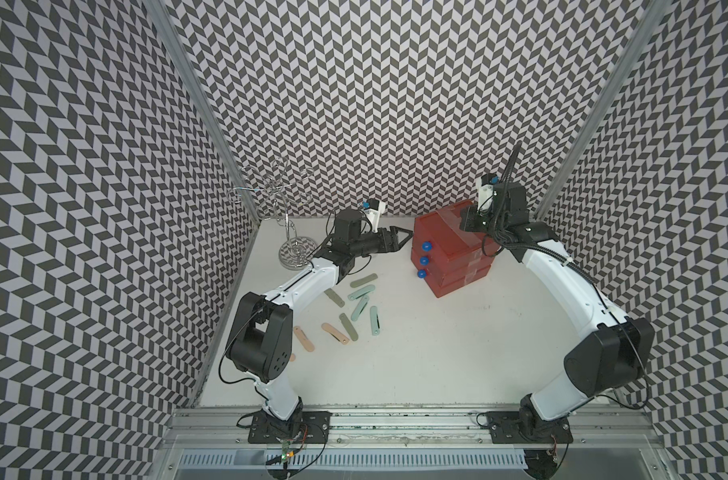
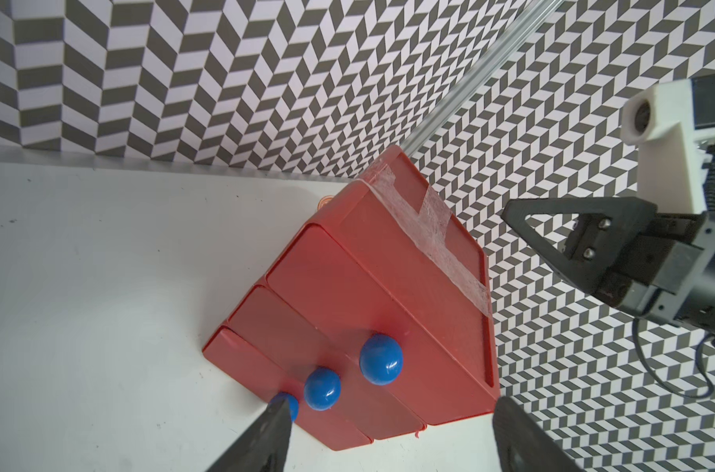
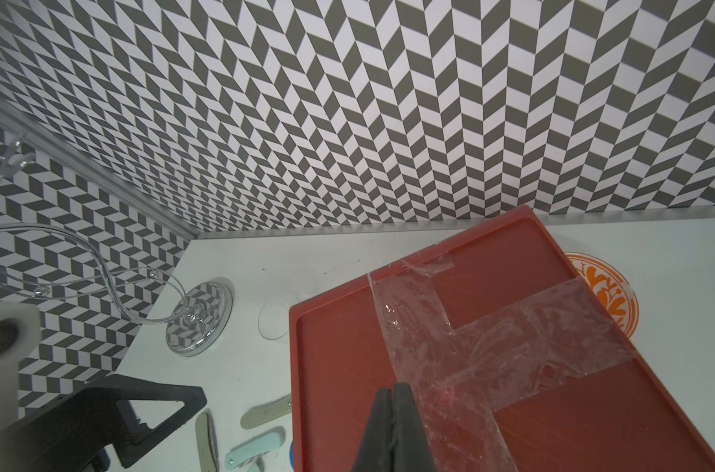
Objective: Place the fruit knives into the drawer by color
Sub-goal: Open the drawer in the storage box.
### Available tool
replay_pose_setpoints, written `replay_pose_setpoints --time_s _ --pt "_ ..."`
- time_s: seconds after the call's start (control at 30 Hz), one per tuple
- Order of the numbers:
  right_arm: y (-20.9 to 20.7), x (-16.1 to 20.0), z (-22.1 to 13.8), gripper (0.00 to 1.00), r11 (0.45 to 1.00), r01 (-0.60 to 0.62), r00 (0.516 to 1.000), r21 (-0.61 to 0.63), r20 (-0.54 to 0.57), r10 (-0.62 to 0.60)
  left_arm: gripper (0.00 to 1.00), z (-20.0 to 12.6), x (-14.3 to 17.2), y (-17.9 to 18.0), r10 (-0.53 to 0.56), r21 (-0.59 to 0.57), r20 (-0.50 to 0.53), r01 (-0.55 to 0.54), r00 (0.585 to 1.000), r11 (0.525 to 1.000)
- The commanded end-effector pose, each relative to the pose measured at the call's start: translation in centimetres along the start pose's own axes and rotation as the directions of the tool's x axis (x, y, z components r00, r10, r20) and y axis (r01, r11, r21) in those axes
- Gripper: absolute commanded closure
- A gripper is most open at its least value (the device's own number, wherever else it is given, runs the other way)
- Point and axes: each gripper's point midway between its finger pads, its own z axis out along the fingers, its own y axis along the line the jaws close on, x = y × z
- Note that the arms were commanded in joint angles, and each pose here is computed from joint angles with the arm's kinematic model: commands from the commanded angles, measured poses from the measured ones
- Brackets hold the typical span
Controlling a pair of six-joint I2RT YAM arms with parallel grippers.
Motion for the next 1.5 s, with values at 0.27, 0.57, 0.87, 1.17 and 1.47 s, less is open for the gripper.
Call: replay_pose_setpoints --time_s 0.27,0.57,0.87,1.17,1.47 --pt "-0.2 3.4 3.2 1.00 1.000 0.015 0.991 -0.017 -0.136 -0.017 0.24 1.3 0.3 -1.1 -0.058 0.093 -0.051 0.063 0.997 0.994" --pt "-0.1 5.3 4.0 1.00 0.999 0.003 0.981 -0.044 -0.192 -0.012 0.30 2.6 1.9 -1.0 -0.096 0.121 -0.104 0.109 0.990 0.987" --pt "-0.8 7.2 4.5 1.00 1.000 0.000 0.966 -0.022 -0.259 -0.005 0.32 4.0 3.7 -0.6 -0.110 0.103 -0.149 0.126 0.983 0.987" --pt "-1.3 8.8 4.7 1.00 1.000 0.002 0.957 -0.013 -0.290 -0.006 0.32 4.8 4.1 0.2 -0.124 0.094 -0.157 0.140 0.980 0.986" --pt "-1.7 9.6 5.0 1.00 1.000 0.014 0.952 -0.003 -0.306 -0.014 0.36 5.4 4.7 0.3 -0.150 0.128 -0.168 0.172 0.974 0.977"
